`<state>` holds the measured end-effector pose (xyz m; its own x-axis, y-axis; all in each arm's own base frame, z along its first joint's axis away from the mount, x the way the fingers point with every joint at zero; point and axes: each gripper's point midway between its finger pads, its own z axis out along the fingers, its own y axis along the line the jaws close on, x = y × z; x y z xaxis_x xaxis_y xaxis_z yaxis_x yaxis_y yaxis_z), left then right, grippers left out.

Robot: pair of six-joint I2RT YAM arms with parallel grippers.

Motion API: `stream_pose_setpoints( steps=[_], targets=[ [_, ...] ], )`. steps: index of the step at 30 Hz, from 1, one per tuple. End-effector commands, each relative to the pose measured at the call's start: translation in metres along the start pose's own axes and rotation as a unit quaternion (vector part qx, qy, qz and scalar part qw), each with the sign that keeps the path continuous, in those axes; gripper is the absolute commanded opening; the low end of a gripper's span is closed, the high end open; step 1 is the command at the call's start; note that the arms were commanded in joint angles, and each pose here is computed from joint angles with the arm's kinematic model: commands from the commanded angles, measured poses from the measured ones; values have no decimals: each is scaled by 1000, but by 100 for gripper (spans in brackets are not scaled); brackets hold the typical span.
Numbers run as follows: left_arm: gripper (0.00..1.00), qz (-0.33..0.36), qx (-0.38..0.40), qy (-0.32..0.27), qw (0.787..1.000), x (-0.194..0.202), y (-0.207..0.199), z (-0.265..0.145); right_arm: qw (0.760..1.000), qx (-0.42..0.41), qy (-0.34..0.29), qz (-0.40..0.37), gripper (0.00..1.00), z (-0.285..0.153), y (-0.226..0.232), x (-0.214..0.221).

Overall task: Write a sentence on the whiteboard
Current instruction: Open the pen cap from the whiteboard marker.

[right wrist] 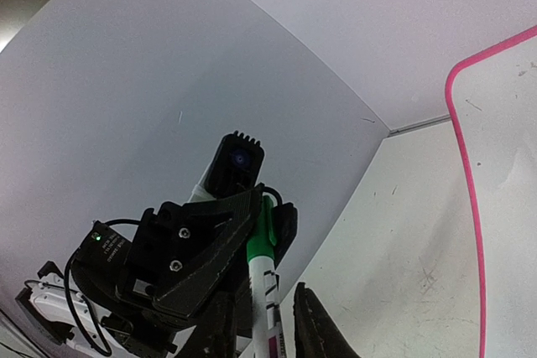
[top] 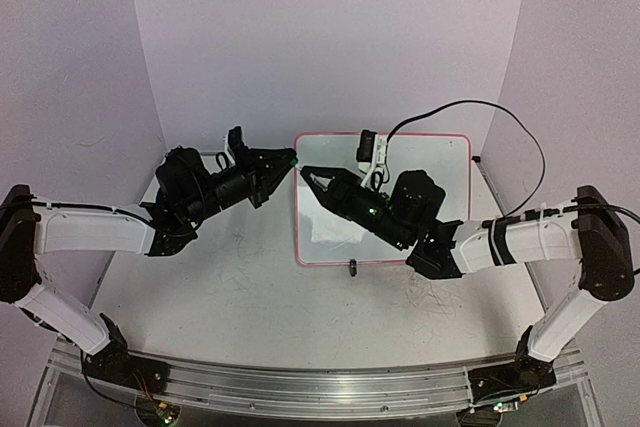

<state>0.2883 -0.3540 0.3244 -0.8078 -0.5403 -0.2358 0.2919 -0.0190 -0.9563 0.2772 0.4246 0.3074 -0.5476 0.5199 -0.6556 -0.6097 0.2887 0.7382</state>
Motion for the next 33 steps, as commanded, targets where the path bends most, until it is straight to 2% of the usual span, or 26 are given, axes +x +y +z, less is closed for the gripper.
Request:
stream_pose_setpoints(
  steps=[1, 7, 22, 33],
  targets=[
    [0, 4, 31, 42, 999, 20, -17, 3, 1000, -27, -17, -2, 17, 6, 23, -17],
    [0, 3, 29, 43, 999, 24, -17, 1, 999, -27, -23, -1, 0, 5, 26, -22],
    [0, 6, 14, 17, 1000, 3, -4, -16, 1000, -11, -17, -2, 0, -14, 13, -17],
    [0, 4, -24, -79, 997, -63, 18, -70, 1000, -23, -14, -14, 0, -43, 20, -26]
  ],
)
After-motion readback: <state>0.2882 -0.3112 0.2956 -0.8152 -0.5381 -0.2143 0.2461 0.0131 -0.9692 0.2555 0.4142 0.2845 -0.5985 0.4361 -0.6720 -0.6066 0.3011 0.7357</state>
